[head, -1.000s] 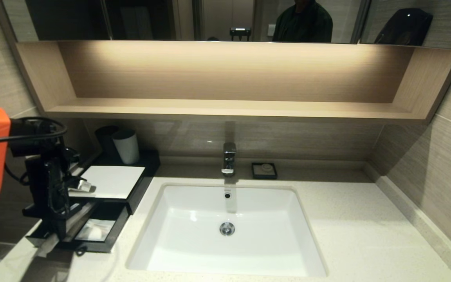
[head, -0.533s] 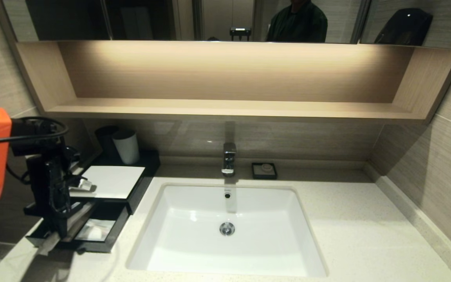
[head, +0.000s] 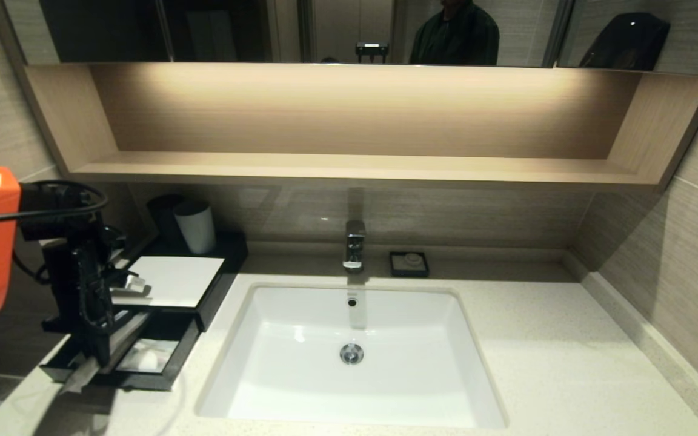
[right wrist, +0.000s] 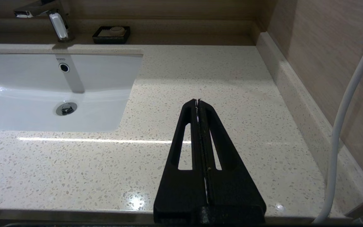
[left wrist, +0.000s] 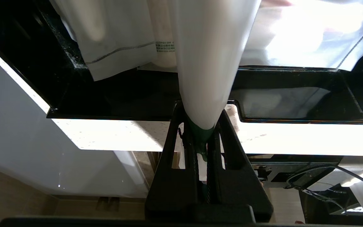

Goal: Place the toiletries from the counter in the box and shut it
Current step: Place the bathroom toiletry into the drawer

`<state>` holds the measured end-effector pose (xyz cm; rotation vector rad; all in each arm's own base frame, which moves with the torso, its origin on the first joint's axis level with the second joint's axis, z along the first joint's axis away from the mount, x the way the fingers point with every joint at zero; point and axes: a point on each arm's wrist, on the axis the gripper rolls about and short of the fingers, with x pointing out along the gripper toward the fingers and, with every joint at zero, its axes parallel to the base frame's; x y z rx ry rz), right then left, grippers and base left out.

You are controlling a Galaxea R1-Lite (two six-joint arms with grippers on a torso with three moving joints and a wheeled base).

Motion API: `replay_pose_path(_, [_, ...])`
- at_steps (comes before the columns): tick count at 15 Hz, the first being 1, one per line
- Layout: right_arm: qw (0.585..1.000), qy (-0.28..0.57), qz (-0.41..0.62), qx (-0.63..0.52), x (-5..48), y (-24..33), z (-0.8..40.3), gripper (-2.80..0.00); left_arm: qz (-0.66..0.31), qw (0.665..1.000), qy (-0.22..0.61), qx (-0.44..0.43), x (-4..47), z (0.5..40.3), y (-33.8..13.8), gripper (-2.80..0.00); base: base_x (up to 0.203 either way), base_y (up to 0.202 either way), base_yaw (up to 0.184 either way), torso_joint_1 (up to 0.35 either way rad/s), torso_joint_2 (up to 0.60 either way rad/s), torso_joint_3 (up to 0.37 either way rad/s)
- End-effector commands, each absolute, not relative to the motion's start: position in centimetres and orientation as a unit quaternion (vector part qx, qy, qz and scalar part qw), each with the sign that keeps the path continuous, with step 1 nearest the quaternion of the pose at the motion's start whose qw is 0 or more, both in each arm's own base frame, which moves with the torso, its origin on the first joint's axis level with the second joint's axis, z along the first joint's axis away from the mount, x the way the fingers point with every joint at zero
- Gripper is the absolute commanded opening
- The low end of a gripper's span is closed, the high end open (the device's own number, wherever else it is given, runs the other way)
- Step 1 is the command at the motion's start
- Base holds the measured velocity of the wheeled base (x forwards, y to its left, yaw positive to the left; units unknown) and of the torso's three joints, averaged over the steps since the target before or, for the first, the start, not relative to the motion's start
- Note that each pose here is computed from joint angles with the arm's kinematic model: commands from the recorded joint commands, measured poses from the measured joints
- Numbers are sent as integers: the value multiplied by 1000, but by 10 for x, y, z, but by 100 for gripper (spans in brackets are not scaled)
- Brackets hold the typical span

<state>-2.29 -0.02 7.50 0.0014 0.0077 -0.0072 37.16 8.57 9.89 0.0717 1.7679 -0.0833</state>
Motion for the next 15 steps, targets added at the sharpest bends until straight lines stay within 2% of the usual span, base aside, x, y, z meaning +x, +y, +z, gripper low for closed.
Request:
replay_pose_path(1, [1000,4,-3,1,-23,0,75,-280,-39,631,774,30,371,99,85,-280,0,0,0,0,0,0])
replay_pose_path(15, [1000,4,-3,1,-23,0,75,-280,-35,644,763,32,375,97,86,-280,0,0,0,0,0,0])
